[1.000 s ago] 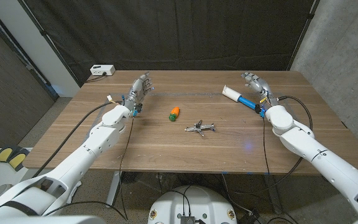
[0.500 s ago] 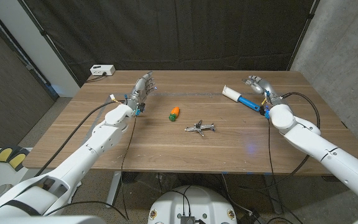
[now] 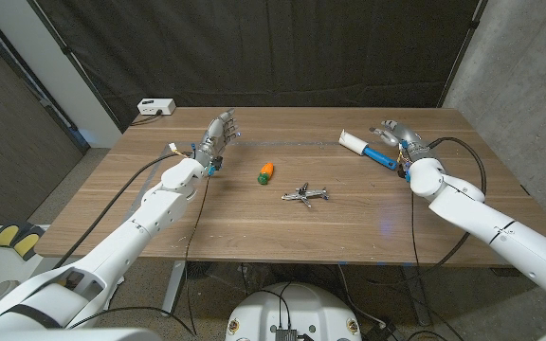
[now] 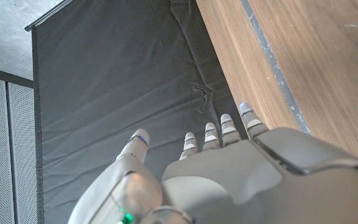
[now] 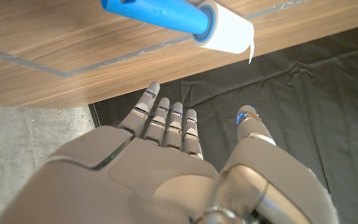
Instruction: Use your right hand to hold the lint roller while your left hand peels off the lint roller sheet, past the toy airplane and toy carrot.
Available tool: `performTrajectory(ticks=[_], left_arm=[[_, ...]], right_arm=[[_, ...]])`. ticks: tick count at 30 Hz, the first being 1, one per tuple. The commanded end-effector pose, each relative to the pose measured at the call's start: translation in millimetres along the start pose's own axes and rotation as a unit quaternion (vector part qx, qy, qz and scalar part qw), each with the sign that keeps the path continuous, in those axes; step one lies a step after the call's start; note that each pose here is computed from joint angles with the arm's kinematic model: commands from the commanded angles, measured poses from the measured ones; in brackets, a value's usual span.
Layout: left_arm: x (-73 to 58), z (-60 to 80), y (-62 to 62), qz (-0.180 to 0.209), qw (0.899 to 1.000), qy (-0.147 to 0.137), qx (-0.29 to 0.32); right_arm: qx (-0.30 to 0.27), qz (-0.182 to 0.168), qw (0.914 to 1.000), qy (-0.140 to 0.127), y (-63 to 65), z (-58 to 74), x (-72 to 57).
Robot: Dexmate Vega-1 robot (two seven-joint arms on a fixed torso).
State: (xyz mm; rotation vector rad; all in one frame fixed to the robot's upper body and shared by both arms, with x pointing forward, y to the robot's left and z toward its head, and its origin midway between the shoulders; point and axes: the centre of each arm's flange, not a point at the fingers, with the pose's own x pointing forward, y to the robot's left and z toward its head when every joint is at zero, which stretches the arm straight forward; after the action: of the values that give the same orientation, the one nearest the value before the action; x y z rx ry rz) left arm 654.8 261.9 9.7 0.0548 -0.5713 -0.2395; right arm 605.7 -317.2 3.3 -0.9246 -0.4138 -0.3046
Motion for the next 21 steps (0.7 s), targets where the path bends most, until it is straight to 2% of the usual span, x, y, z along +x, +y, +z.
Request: performTrajectory(ticks=[1,21], left_arm=[[1.2,1.0,-0.2,-0.002,1.000,0.001,0.002],[2.9,0.9,0.6,-0.005,1.000,0.005,0.002]], right_arm=[[-0.068,0.014,0.9971,0.033,7.5,5.0,2.4],[-0.126,0.044,0.9881,0.075,26.2,6.5,11.2]])
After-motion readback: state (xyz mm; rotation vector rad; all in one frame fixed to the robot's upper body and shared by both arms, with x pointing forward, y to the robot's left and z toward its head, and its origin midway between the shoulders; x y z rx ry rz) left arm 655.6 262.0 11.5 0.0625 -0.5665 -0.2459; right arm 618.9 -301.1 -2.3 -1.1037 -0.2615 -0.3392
